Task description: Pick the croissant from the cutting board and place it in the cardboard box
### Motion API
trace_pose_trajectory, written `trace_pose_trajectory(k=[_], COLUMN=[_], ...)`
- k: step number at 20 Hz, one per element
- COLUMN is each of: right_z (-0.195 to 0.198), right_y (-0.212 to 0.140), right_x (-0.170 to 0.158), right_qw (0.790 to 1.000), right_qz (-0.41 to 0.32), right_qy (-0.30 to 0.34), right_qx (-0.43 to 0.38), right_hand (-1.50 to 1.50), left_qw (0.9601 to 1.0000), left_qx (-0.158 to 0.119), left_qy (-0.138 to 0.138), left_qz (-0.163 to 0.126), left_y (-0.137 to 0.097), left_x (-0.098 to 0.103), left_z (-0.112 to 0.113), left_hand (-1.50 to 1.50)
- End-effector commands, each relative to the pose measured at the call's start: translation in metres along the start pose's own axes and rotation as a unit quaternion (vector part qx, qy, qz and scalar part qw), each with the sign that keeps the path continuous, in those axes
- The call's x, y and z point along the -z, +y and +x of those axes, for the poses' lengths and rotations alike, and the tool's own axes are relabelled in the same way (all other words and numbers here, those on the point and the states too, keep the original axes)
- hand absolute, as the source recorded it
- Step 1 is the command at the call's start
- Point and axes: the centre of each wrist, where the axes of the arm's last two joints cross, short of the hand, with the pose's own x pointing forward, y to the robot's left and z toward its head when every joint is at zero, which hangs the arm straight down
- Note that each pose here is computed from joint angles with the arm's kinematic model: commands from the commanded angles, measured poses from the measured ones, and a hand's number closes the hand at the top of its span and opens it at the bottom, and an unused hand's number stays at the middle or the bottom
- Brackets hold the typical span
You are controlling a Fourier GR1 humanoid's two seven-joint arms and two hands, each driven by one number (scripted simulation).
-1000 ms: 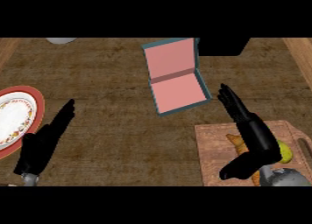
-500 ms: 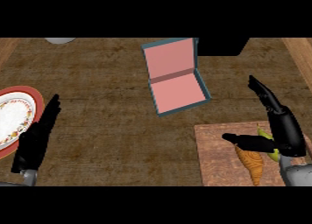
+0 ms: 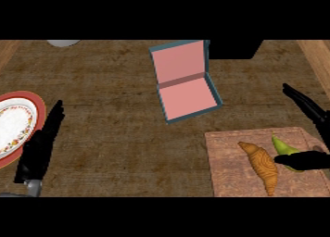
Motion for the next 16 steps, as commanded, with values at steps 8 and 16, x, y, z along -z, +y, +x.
trace_pose_trajectory(k=[8,16], right_z=[0.051,0.079], right_y=[-0.012,0.031], right_x=[-0.009,-0.007], right_qw=[0.928,0.916], right_qz=[0.282,0.285], right_qy=[0.118,0.163], right_qx=[-0.213,-0.228], right_hand=[-1.50,-1.50], left_qw=[1.0000,0.9999], left_qx=[-0.009,-0.008], left_qy=[-0.001,-0.003], left_qz=[0.003,0.007], left_y=[-0.011,0.010], left_x=[-0.001,0.008], left_z=[0.004,-0.009], left_hand=[0.00,0.00])
